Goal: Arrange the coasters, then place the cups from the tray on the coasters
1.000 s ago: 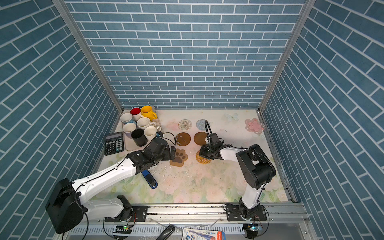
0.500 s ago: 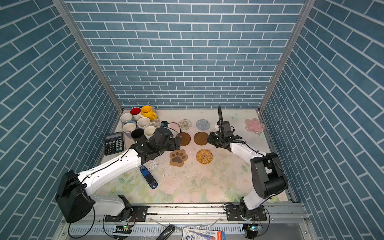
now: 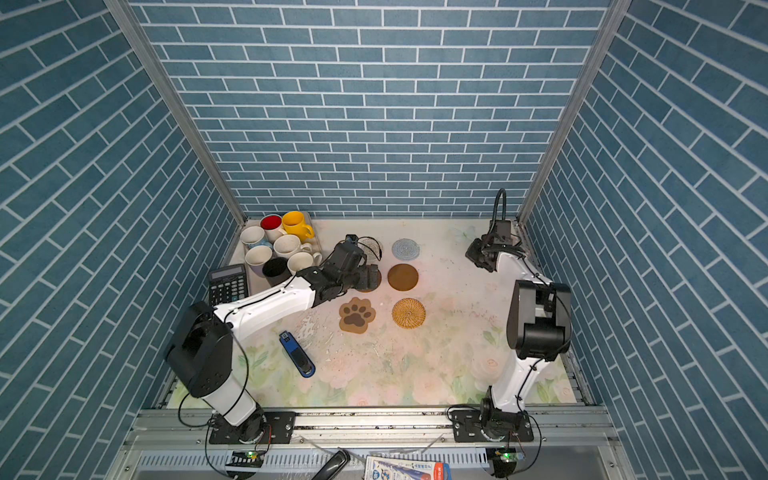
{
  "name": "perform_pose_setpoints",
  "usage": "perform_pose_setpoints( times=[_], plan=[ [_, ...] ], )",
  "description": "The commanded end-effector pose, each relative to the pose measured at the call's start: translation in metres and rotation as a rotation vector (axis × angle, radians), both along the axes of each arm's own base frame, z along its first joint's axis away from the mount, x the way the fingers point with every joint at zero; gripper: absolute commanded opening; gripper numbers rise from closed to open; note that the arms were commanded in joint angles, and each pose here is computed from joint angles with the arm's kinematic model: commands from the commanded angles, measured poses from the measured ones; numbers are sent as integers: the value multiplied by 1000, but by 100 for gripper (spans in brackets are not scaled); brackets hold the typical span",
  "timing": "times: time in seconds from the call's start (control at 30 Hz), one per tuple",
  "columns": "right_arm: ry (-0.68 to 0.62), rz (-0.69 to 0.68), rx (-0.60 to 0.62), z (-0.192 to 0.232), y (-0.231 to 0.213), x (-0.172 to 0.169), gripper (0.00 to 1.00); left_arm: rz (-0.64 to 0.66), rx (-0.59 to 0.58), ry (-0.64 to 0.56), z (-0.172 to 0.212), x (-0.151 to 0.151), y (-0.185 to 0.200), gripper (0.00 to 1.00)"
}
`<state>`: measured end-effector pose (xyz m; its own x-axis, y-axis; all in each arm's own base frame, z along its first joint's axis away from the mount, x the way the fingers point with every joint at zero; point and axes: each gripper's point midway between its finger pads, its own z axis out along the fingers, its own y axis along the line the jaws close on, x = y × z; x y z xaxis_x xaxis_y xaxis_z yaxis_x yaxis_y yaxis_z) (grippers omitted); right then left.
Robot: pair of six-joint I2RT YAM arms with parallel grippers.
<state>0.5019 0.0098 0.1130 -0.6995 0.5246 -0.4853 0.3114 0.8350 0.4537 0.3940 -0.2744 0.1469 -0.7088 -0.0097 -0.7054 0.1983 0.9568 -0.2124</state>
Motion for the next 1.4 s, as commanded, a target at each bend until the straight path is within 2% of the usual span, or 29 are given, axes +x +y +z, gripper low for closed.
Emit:
perform_pose_setpoints(
  times=[0.0, 0.03, 0.13, 0.2, 0.33, 0.57, 0.67, 0.87, 1.3, 1.37],
  plan=[
    [34, -35, -97, -2, -36, 19, 18, -19, -41, -29, 4, 17, -13, 99],
    [42, -43, -108, -4, -44, 25, 20, -17, -43, -29, 1, 21, -14, 99],
    [69, -54, -147, -10, -64, 44, 42, -17, -49, -21, -9, 32, -17, 99],
    [95, -61, -202, -14, -76, 54, 51, -15, -58, -12, -16, 39, -19, 99],
    [156, -47, -261, -34, -87, 70, 58, -14, -64, 10, -30, 51, -20, 99],
    [221, -27, -354, -52, -99, 85, 77, -15, -85, 46, -48, 66, -24, 99],
    [248, -12, -396, -59, -99, 88, 81, -16, -104, 61, -54, 71, -28, 99],
    [302, -10, -460, -70, -104, 80, 78, -20, -121, 78, -60, 75, -33, 99],
    [372, -3, -397, -104, -106, 66, 58, -9, -118, 92, -65, 67, -27, 99],
    [380, -2, -391, -106, -105, 63, 52, -5, -120, 93, -65, 66, -25, 99]
  ],
)
